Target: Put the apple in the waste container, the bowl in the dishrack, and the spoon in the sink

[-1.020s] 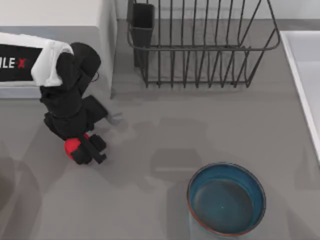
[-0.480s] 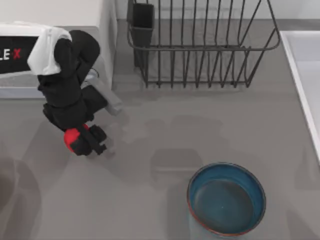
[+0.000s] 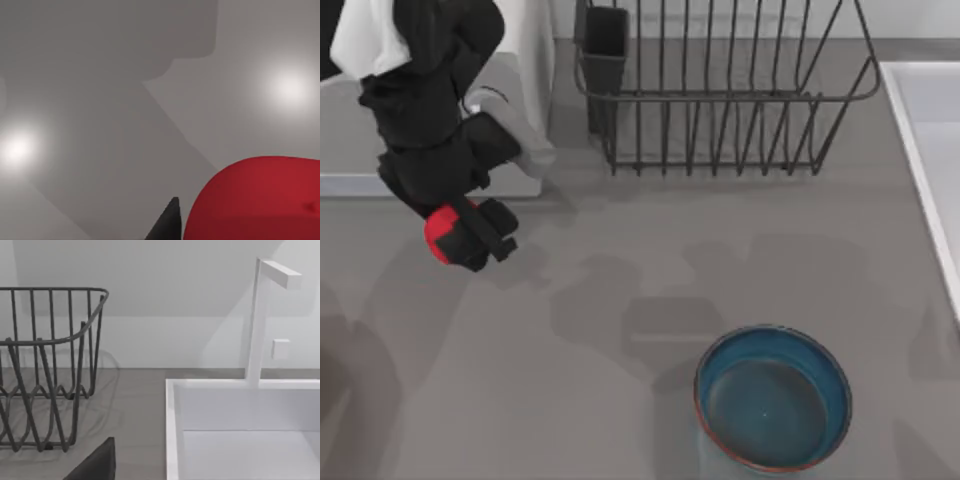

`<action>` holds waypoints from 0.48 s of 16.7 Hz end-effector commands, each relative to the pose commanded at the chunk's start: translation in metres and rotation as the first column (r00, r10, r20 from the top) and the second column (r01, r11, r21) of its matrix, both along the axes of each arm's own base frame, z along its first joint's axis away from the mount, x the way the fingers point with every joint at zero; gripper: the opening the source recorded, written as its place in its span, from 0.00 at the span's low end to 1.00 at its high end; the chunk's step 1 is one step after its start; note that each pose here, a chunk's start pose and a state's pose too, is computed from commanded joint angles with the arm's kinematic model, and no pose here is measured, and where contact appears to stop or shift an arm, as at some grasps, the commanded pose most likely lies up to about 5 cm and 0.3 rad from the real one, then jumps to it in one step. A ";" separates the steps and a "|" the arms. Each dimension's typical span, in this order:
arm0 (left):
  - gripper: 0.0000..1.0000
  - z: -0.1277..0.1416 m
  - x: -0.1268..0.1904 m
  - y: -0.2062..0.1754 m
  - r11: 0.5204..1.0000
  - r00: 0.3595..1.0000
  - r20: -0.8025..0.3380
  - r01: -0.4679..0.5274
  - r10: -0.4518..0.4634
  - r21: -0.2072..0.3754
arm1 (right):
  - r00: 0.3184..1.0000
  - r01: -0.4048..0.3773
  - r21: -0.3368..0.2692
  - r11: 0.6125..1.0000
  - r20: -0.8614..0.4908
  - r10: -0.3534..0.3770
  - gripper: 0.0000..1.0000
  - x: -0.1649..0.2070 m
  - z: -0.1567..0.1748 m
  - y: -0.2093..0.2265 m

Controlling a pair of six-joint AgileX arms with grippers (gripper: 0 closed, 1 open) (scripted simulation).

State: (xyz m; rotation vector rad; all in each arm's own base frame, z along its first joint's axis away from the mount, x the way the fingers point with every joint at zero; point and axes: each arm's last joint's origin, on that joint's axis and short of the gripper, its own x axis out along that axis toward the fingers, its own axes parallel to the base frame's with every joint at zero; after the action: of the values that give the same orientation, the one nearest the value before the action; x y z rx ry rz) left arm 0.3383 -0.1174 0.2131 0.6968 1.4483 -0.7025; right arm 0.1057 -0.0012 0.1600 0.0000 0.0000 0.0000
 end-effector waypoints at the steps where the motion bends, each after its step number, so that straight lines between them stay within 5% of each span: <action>1: 0.00 0.001 0.000 0.000 1.000 1.000 0.001 0.000 0.000 0.000 | 1.000 0.000 0.000 1.000 0.000 0.000 1.00 0.000 0.000 0.000; 8: 0.00 0.015 -0.007 0.005 0.999 0.999 0.047 -0.010 0.012 -0.033 | 1.000 0.000 0.000 1.000 0.000 0.000 1.00 0.000 0.000 0.000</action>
State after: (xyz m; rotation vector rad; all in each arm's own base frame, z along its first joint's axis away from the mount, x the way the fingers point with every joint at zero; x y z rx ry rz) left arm 0.3314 -0.1128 0.2278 0.6756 1.3938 -0.6954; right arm 0.1057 -0.0012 0.1600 0.0000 0.0000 0.0000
